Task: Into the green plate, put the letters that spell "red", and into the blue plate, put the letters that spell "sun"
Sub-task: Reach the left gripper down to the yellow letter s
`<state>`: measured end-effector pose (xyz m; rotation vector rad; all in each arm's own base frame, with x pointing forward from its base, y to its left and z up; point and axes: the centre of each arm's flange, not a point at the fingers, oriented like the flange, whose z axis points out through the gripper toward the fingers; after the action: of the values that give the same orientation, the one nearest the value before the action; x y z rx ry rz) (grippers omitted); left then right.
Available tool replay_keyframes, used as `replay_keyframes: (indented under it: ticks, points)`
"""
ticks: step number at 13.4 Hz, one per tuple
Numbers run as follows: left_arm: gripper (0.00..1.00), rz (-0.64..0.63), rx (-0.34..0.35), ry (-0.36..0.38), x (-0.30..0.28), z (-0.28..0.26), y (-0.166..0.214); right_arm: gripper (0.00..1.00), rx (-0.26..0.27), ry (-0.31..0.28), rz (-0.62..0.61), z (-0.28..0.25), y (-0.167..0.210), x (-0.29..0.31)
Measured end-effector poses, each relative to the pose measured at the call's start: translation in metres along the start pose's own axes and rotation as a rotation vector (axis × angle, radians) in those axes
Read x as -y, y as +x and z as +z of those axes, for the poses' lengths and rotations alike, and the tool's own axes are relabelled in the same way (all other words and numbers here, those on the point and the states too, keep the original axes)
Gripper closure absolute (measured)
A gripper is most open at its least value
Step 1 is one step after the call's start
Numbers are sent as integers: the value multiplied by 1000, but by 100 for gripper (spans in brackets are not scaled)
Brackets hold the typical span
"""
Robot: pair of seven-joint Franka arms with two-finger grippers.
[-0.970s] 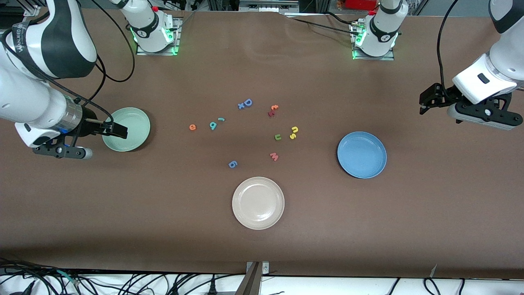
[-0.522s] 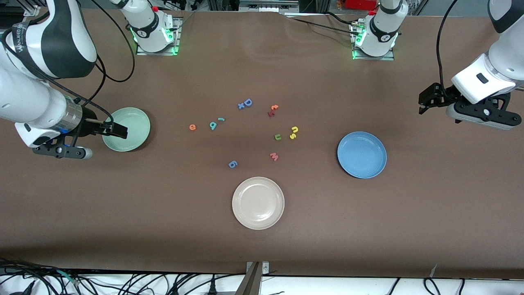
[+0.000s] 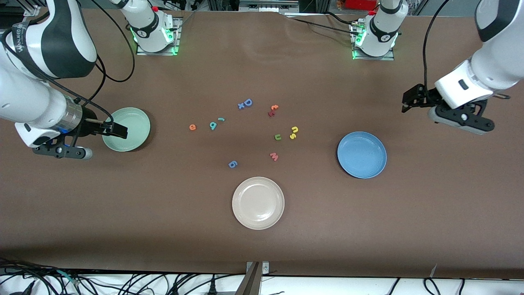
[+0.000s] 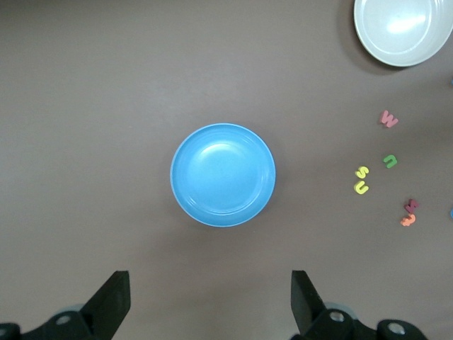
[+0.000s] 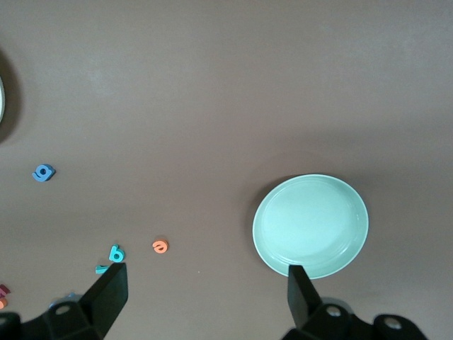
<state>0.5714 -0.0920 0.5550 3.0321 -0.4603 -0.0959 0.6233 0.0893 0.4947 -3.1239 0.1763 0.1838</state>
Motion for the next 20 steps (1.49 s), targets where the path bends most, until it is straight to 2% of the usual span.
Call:
replay_keyframes:
  ticks: [2,5,8,11,14,17,20]
  points:
    - [0,45,19,-3,-26,21,14,0,0,0,0,0,0,0]
    - [0,44,5,-2,-64,56,41,0,0,0,0,0,0,0]
    - [0,61,38,-22,-109,103,58,0,-1,0,0,0,0,0]
    - [0,20,20,-22,-159,148,75,0,-1,1,0,0,0,0]
    - [0,-10,13,-25,-181,203,90,0,-1,1,0,-1,0,0]
    - [0,-16,14,-24,-205,250,89,0,1,11,1,-1,0,1]
    - [0,-42,-20,-23,-237,308,65,0,2,13,2,-1,0,1]
